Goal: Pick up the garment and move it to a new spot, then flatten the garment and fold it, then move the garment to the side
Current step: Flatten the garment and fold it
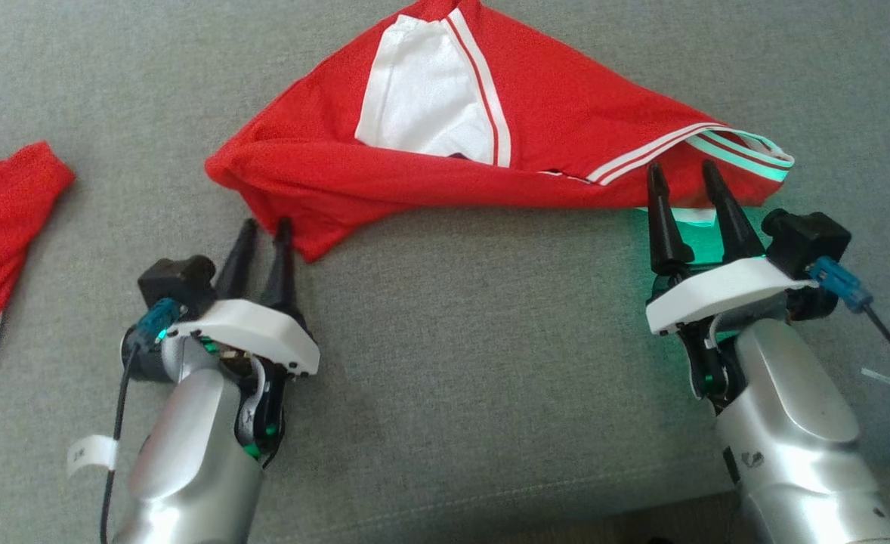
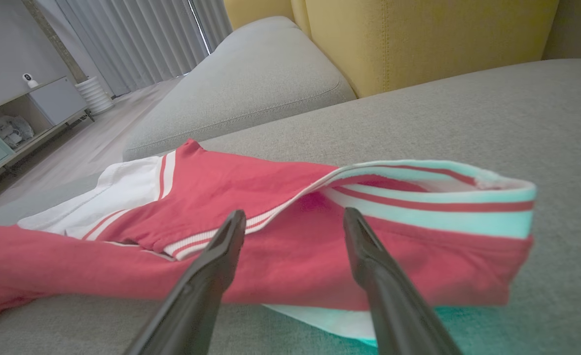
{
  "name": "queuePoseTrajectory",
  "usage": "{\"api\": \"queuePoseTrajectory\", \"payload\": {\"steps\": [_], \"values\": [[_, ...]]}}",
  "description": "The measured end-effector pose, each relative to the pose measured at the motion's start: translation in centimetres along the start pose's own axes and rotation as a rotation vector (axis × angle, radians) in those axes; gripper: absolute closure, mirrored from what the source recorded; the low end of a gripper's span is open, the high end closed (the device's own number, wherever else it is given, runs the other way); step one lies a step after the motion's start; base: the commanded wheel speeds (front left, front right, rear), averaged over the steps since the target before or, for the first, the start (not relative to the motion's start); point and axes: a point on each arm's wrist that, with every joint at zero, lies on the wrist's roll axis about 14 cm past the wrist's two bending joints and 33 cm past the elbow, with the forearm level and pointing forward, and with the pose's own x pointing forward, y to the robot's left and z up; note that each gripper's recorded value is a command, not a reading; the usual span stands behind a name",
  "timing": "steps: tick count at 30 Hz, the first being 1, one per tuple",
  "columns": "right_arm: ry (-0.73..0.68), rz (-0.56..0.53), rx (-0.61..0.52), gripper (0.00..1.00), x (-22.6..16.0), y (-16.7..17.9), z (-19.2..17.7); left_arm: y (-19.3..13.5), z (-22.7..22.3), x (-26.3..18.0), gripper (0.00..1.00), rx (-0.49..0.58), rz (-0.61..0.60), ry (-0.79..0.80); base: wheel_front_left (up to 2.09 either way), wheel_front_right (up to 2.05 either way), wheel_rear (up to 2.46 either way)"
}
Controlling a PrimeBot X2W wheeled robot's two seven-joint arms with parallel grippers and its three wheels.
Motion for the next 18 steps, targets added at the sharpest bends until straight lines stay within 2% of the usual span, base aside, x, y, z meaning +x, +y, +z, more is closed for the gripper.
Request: {"api": "queuePoseTrajectory", "payload": {"steps": [1, 3, 8, 11, 13, 18], "values": [[0.001, 0.001, 0.0, 0.0, 0.0, 0.0, 0.0, -0.1, -0.1, 0.0, 0.63, 0.001, -0.002, 0.003, 0.0, 0.0, 0.0], [0.0, 0.002, -0.001, 0.0, 0.1, 0.1, 0.0, -0.3, -0.3, 0.0, 1.0, 0.002, -0.013, 0.009, 0.0, 0.0, 0.0], [-0.005, -0.002, 0.001, 0.0, 0.0, -0.1, 0.2, -0.6, -0.1, 0.0, 1.0, 0.002, -0.035, 0.006, 0.0, 0.0, 0.0], [-0.015, -0.009, 0.006, 0.0, -0.1, -0.2, 0.6, -1.3, 1.9, -0.2, 1.0, 0.006, -0.064, -0.051, 0.0, 0.0, 0.0], [-0.025, -0.011, 0.009, 0.0, -0.3, 0.0, 1.1, -1.7, 4.3, -1.1, 1.0, 0.032, -0.077, -0.127, 0.0, 0.0, 0.0], [-0.021, 0.024, 0.018, 0.0, -0.9, 1.5, 0.9, -1.2, 4.4, -4.4, 1.0, 0.041, -0.06, -0.141, 0.0, 0.0, 0.0]]}}
